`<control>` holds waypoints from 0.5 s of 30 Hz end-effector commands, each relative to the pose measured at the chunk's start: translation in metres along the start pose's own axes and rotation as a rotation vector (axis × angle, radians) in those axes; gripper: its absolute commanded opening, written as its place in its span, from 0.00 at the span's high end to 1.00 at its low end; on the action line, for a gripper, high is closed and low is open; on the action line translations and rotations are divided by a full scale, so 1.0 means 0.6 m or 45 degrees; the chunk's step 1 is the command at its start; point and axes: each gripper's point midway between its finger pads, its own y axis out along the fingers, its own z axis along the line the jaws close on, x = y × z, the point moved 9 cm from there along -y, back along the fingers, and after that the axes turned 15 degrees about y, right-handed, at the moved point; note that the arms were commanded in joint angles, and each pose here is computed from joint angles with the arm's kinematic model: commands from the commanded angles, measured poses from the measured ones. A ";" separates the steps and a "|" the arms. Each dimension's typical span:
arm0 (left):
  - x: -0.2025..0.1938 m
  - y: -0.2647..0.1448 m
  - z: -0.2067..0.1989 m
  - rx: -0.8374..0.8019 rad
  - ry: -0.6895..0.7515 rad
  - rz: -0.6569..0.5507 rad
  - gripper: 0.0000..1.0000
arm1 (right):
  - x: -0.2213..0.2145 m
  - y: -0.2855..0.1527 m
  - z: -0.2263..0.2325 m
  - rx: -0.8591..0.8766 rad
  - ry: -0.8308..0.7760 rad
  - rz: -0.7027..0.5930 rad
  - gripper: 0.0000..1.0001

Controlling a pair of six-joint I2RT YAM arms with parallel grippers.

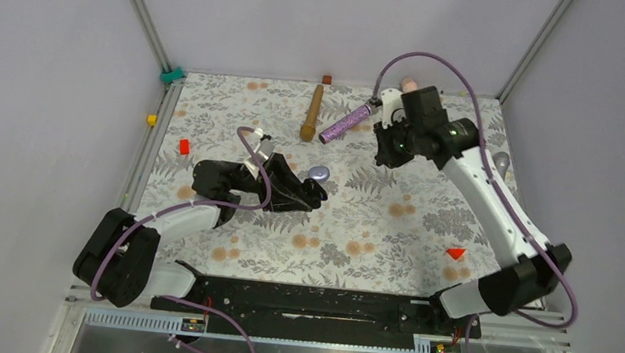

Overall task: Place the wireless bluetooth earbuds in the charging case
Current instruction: Pick up the earbud from the center of the board, then place the earbud in the charging case.

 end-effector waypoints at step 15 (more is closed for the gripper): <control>-0.013 0.011 0.011 -0.033 -0.015 -0.001 1.00 | 0.009 -0.198 0.170 0.967 -0.189 -0.402 0.88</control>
